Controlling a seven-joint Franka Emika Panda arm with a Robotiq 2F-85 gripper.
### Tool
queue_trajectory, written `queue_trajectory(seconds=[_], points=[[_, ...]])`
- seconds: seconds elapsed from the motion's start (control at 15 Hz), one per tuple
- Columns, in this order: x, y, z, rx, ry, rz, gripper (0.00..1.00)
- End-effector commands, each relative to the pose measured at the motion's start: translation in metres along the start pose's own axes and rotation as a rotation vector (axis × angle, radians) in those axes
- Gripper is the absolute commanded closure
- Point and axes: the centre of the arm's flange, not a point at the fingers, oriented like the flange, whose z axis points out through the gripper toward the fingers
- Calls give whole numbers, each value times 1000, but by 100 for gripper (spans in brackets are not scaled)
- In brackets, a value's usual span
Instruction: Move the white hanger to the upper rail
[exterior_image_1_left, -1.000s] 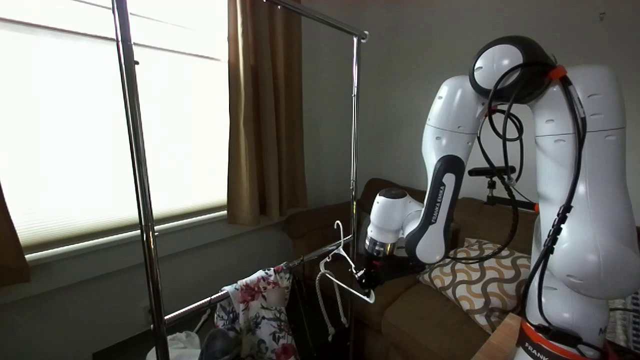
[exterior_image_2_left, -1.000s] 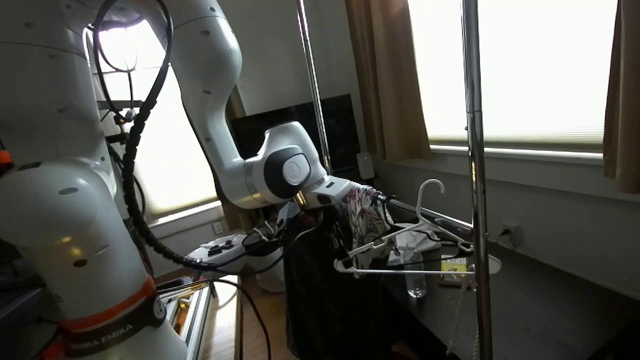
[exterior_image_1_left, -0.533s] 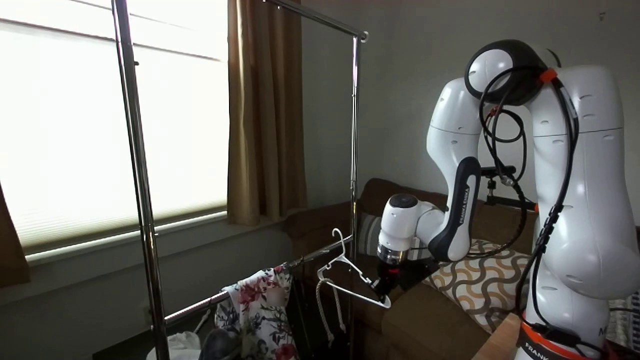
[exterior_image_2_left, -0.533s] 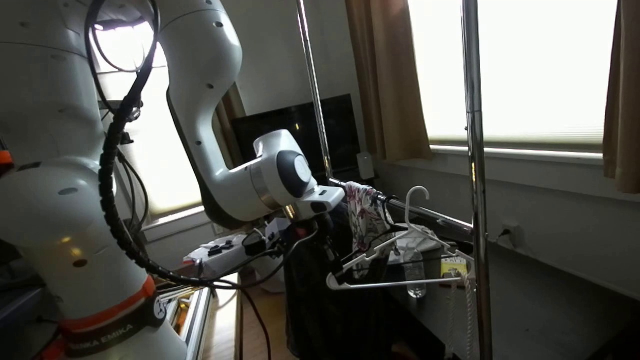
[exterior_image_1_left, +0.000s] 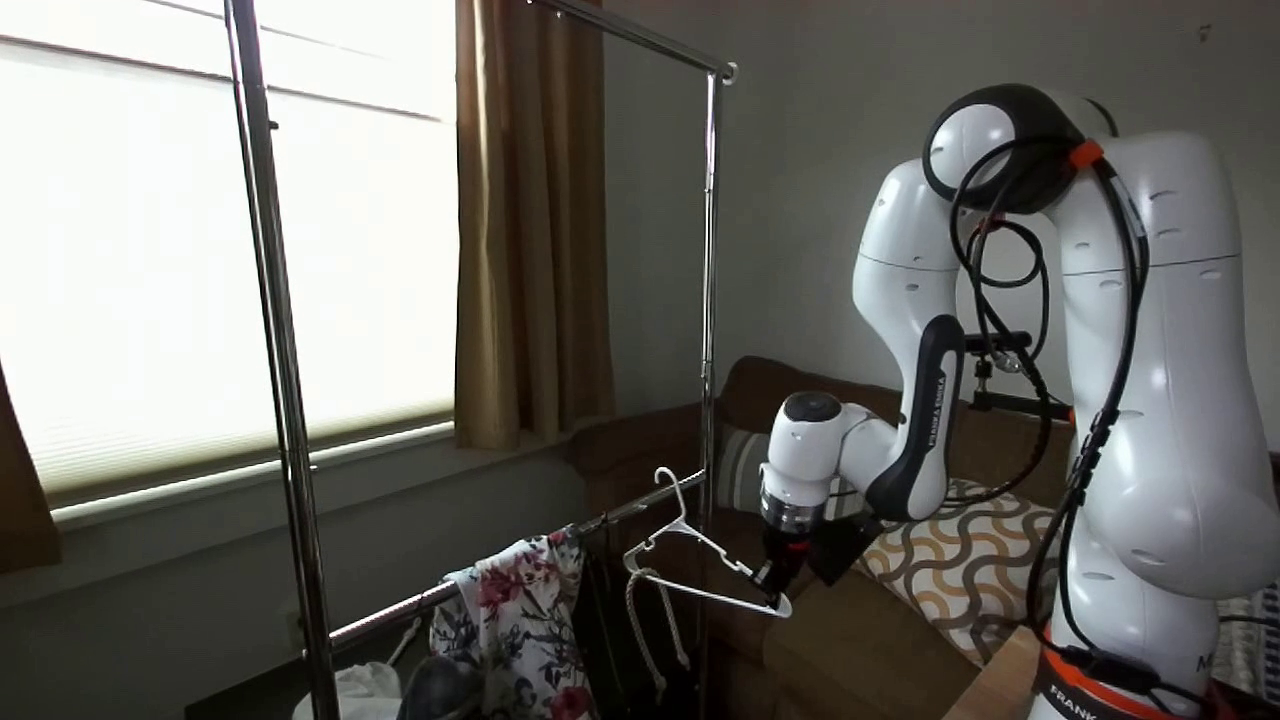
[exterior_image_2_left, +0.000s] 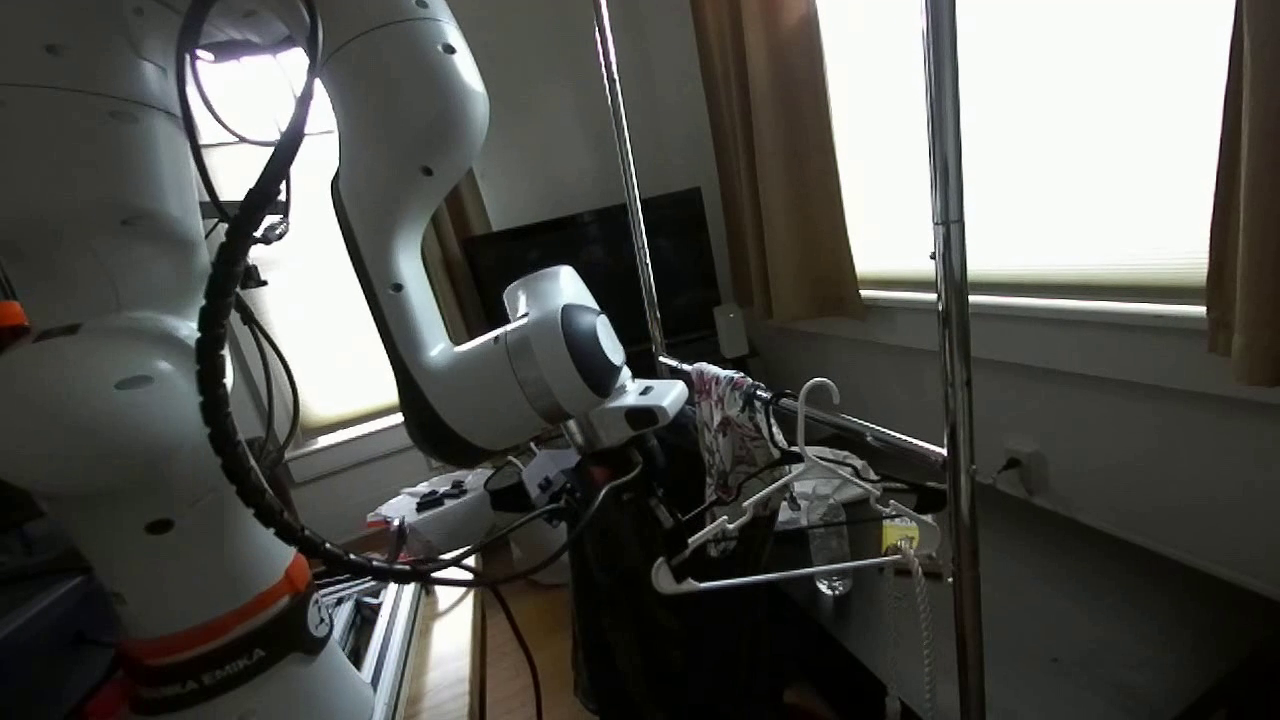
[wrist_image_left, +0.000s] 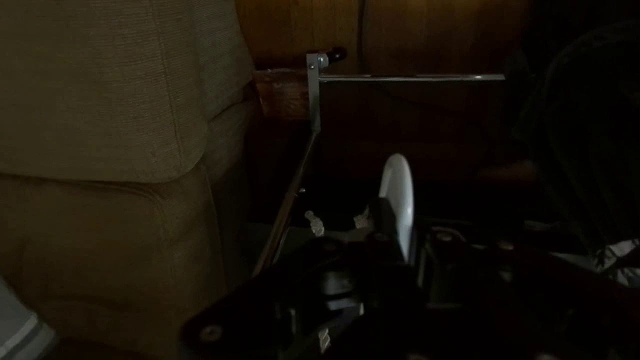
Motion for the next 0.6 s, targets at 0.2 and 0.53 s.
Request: queue_trajectory(seconds=[0.2,0.53], points=[[-62,92,0,-60,99,-344,98],[-106,123,-40,-17,255,-503,98]])
